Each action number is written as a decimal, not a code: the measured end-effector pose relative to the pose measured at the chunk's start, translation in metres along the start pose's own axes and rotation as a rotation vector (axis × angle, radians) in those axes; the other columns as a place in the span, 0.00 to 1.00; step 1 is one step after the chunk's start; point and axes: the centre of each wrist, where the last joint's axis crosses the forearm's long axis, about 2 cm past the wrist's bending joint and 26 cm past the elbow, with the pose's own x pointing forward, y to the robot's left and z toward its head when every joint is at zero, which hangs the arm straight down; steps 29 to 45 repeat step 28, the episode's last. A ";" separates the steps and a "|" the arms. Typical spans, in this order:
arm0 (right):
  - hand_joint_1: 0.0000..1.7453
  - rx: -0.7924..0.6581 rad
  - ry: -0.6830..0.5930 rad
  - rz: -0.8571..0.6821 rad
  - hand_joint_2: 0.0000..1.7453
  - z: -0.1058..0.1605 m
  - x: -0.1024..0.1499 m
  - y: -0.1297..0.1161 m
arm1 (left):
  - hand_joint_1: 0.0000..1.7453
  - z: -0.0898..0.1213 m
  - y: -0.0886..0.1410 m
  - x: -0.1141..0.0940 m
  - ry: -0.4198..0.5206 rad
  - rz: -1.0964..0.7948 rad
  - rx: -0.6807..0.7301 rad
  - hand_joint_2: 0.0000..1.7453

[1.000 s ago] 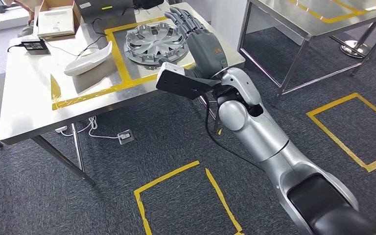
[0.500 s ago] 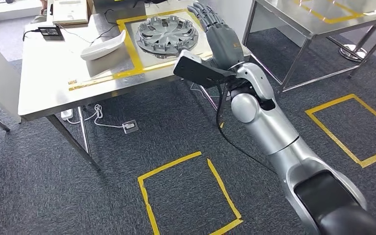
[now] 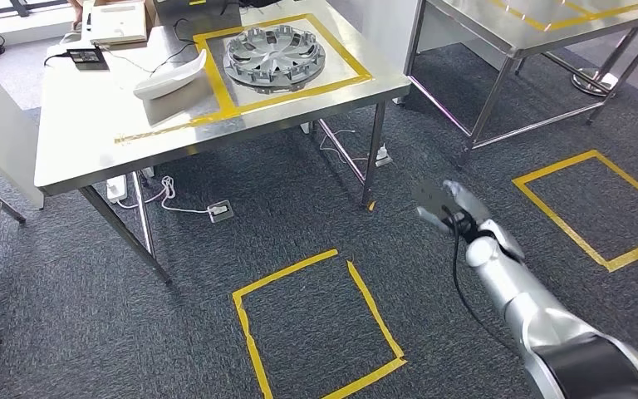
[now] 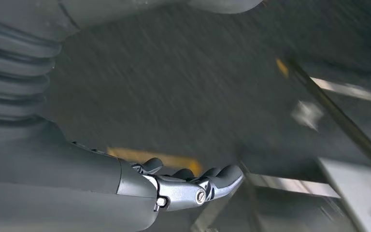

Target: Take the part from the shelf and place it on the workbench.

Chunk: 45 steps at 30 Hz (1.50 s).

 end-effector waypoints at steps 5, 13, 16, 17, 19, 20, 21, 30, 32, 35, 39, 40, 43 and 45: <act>0.00 0.170 0.204 -0.149 1.00 0.044 -0.074 0.087 | 0.00 0.001 0.002 -0.017 0.019 0.042 -0.018 1.00; 0.00 0.312 0.415 -0.365 1.00 0.113 -0.127 0.176 | 0.00 0.003 0.003 -0.039 0.019 0.116 -0.062 1.00; 0.00 0.354 0.491 -0.448 1.00 0.143 -0.141 0.206 | 0.00 0.005 0.004 -0.049 0.018 0.136 -0.077 1.00; 0.00 0.365 0.517 -0.475 1.00 0.153 -0.145 0.215 | 0.00 0.005 0.004 -0.052 0.017 0.145 -0.082 1.00; 0.00 0.385 0.568 -0.532 1.00 0.173 -0.152 0.231 | 0.00 0.007 0.004 -0.057 0.017 0.163 -0.093 1.00; 0.00 0.392 0.593 -0.562 1.00 0.183 -0.155 0.239 | 0.00 0.007 0.004 -0.060 0.015 0.173 -0.098 1.00; 0.00 0.399 0.618 -0.590 1.00 0.192 -0.158 0.246 | 0.00 0.008 0.005 -0.062 0.014 0.180 -0.103 1.00; 0.00 0.414 0.732 -0.721 1.00 0.234 -0.168 0.274 | 0.00 0.010 0.006 -0.072 0.003 0.218 -0.129 1.00; 0.00 0.414 0.732 -0.721 1.00 0.234 -0.168 0.274 | 0.00 0.010 0.006 -0.072 0.003 0.218 -0.129 1.00; 0.00 0.414 0.732 -0.721 1.00 0.234 -0.168 0.274 | 0.00 0.010 0.006 -0.072 0.003 0.218 -0.129 1.00; 0.00 0.414 0.732 -0.721 1.00 0.234 -0.168 0.274 | 0.00 0.010 0.006 -0.072 0.003 0.218 -0.129 1.00; 0.00 0.414 0.732 -0.721 1.00 0.234 -0.168 0.274 | 0.00 0.010 0.006 -0.072 0.003 0.218 -0.129 1.00; 0.00 0.414 0.732 -0.721 1.00 0.234 -0.168 0.274 | 0.00 0.010 0.006 -0.072 0.003 0.218 -0.129 1.00; 0.00 0.414 0.732 -0.721 1.00 0.234 -0.168 0.274 | 0.00 0.010 0.006 -0.072 0.003 0.218 -0.129 1.00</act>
